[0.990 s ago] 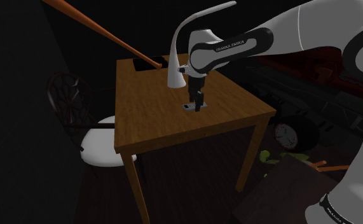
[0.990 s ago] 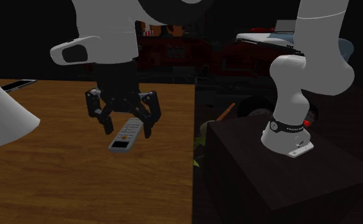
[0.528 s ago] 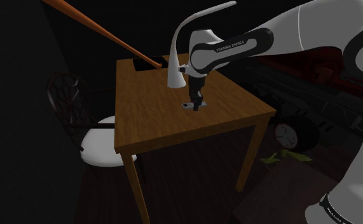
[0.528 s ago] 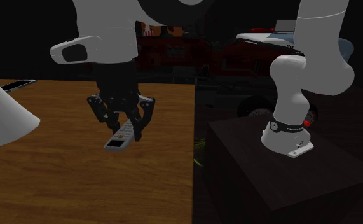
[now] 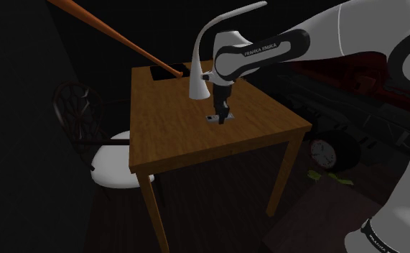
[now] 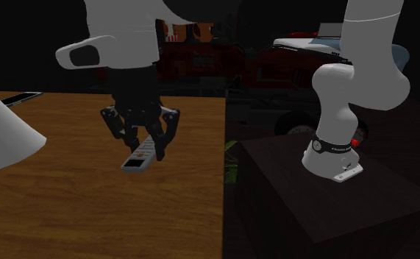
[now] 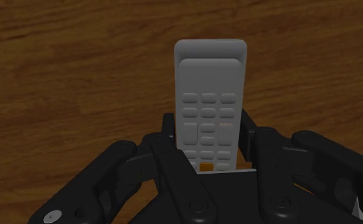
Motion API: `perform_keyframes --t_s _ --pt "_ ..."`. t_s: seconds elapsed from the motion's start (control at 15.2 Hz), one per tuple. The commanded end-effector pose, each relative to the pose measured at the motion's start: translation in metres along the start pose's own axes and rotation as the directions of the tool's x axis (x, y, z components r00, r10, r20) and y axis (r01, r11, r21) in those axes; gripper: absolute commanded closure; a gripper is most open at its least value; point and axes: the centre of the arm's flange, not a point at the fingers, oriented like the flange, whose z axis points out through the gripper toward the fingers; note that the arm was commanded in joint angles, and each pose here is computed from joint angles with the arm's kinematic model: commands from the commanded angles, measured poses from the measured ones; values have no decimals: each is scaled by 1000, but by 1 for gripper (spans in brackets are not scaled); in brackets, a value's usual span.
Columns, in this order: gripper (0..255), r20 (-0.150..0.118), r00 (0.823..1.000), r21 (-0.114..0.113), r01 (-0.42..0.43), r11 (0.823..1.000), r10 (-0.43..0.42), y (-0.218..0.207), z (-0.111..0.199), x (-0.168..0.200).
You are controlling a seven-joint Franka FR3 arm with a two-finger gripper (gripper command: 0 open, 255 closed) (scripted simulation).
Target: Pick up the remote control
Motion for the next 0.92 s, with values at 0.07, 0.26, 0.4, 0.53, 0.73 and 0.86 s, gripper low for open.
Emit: perform_keyframes --t_s 0.07,0.26,0.4,0.53,0.73,0.86 --pt "255 1 1000 2 0 1000 0 -1 -14 1" --pt "255 1 1000 2 0 1000 0 -1 -30 1" --pt "255 1 1000 2 0 1000 0 -1 -41 2" --pt "255 1 1000 2 0 1000 0 -2 -51 2" --pt "255 1 1000 2 0 1000 0 -2 -67 3" --pt "255 1 1000 2 0 1000 0 -2 -68 3"
